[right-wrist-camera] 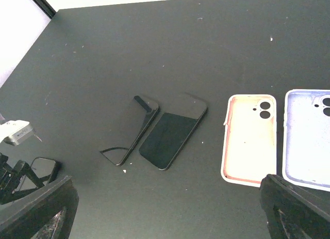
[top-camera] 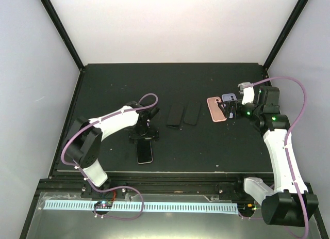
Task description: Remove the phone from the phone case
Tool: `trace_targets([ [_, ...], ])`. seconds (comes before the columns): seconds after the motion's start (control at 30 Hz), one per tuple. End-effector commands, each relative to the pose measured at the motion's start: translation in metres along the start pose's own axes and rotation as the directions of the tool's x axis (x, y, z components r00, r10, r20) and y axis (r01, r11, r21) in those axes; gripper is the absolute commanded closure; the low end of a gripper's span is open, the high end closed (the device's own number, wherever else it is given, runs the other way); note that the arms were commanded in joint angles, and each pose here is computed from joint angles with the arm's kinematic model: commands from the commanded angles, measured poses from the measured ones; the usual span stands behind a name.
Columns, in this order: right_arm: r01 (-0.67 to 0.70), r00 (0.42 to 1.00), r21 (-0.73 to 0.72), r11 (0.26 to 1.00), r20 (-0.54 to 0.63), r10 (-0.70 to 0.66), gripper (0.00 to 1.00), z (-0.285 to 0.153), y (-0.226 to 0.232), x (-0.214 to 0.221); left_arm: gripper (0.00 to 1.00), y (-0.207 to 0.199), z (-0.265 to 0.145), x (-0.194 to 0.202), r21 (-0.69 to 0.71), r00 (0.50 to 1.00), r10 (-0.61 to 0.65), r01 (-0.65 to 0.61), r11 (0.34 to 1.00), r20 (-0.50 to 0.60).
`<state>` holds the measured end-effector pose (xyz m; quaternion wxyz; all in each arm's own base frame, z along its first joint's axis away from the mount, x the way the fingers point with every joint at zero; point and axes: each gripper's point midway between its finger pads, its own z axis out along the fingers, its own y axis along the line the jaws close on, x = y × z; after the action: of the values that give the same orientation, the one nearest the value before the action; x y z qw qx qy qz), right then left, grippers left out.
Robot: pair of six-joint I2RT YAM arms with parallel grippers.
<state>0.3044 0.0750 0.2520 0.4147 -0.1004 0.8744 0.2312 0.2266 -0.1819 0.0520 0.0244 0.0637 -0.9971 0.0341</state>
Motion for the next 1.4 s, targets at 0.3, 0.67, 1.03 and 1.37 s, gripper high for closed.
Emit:
trace_targets([
  [0.3, -0.01, 1.0, -0.025, 1.0, 0.003, 0.01, 0.04, 0.003, 0.002, 0.0, 0.05, 0.01, 0.01, 0.011, 0.003, 0.996, -0.076, 0.076, 0.997, -0.051],
  [0.67, -0.019, 1.0, -0.007, 1.0, -0.007, 0.019, 0.03, 0.006, -0.003, 0.0, 0.07, 0.021, 0.024, 0.011, -0.026, 0.991, -0.105, 0.103, 0.994, -0.079],
  [1.03, -0.027, 1.0, -0.007, 1.0, -0.016, 0.027, 0.04, 0.008, -0.004, 0.002, 0.09, 0.01, 0.032, 0.006, 0.012, 0.992, -0.084, 0.086, 0.996, -0.093],
  [1.37, -0.029, 0.999, -0.003, 1.0, -0.02, 0.029, 0.03, 0.009, -0.006, 0.003, 0.13, 0.017, 0.042, 0.005, -0.033, 0.989, -0.113, 0.111, 0.993, -0.094],
])
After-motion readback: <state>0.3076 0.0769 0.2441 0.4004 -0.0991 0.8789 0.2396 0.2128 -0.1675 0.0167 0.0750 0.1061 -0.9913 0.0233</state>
